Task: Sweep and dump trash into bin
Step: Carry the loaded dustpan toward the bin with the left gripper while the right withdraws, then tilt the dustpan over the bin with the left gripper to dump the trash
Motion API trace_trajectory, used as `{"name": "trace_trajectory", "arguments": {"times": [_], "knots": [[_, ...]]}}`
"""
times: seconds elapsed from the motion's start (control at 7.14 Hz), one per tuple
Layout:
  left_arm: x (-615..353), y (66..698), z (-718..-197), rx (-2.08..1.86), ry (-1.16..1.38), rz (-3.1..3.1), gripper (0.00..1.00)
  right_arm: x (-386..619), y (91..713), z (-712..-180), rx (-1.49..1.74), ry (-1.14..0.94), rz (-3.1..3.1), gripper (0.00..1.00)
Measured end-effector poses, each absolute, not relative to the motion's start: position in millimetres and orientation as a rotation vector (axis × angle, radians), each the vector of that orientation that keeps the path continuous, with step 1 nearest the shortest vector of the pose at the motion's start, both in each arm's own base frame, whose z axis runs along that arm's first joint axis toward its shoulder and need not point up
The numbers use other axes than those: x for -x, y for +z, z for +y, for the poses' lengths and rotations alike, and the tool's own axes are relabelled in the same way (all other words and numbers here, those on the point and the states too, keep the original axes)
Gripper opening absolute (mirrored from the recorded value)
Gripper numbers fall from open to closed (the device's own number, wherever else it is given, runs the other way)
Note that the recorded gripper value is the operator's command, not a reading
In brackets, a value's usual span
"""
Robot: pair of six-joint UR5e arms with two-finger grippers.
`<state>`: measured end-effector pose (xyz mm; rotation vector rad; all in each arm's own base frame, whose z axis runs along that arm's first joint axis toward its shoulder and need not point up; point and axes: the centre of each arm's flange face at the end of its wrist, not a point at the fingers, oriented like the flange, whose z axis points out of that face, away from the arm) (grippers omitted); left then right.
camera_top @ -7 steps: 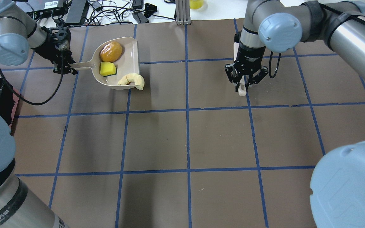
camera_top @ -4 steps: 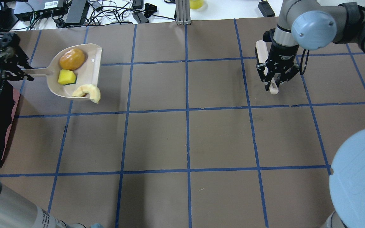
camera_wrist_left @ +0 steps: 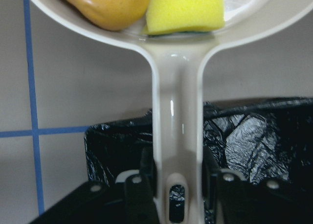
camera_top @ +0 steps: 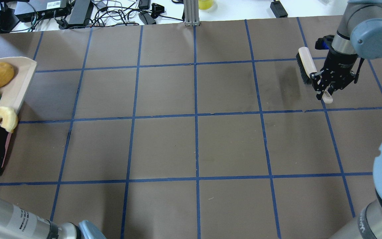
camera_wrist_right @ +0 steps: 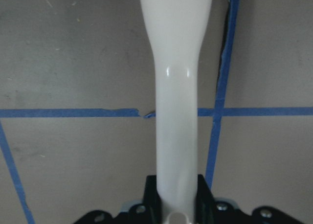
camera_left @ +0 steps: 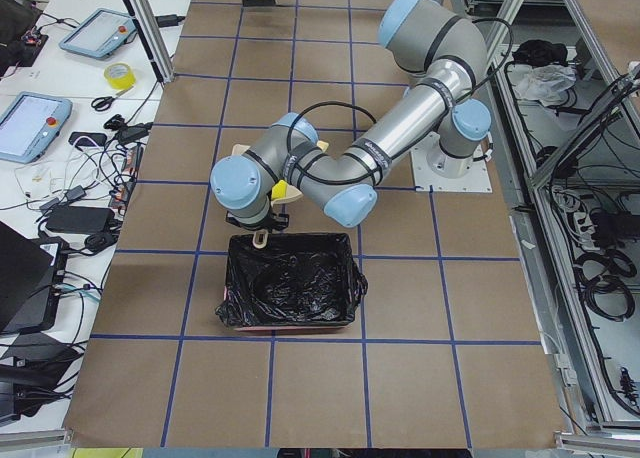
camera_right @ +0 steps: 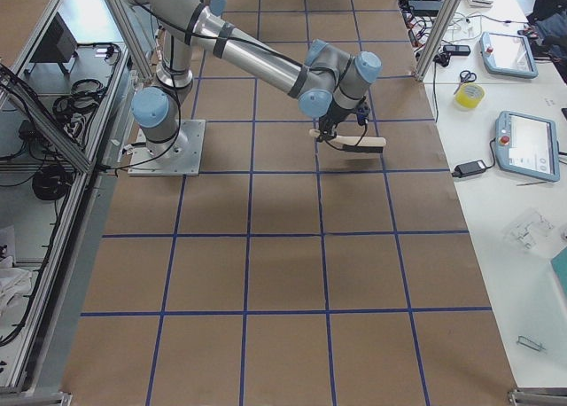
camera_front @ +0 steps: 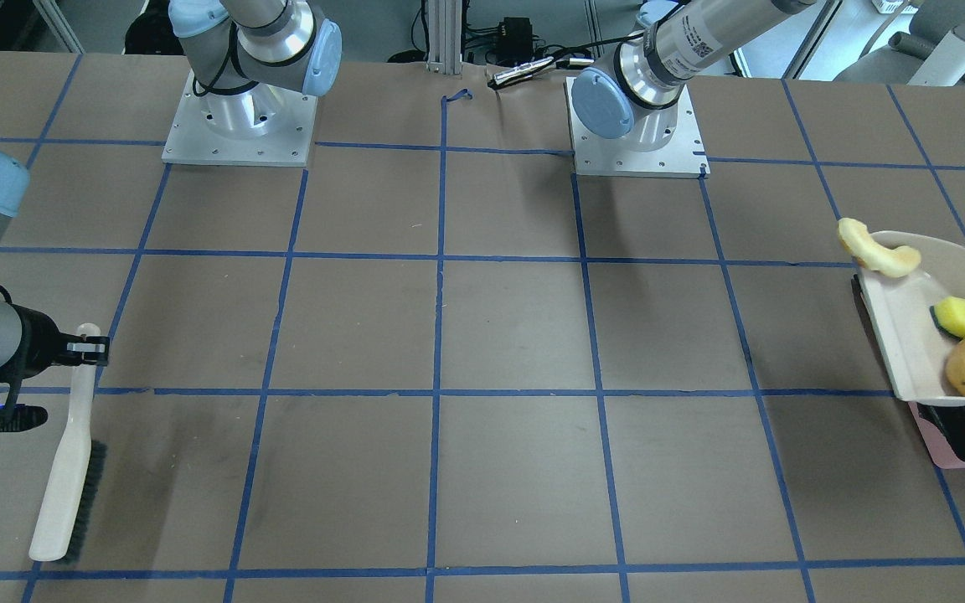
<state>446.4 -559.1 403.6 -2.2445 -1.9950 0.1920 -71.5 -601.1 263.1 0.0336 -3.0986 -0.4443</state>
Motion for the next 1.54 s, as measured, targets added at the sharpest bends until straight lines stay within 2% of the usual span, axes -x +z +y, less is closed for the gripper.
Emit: {"name": "trace_trajectory", "arguments": {"times": [0.28,0.7,1.54], "knots": [[-518.4,413.8,-529.0,2.368,0.157,-1.946,0.12,89.9,252.8,-595.8,-0.092,-0.415,-3.104,0.04],[-576.4,404.9,-538.4,2.622,0.046,-1.828,0.12,111.1,240.8,-583.4,-0.051,-0.451,-3.12,0.04],[-561.5,412.5,-573.1,2.883,-0.156,-1.57,0.12,103.6,243.1,-568.2,-0.024,-0.457,-3.13,0.04]]}}
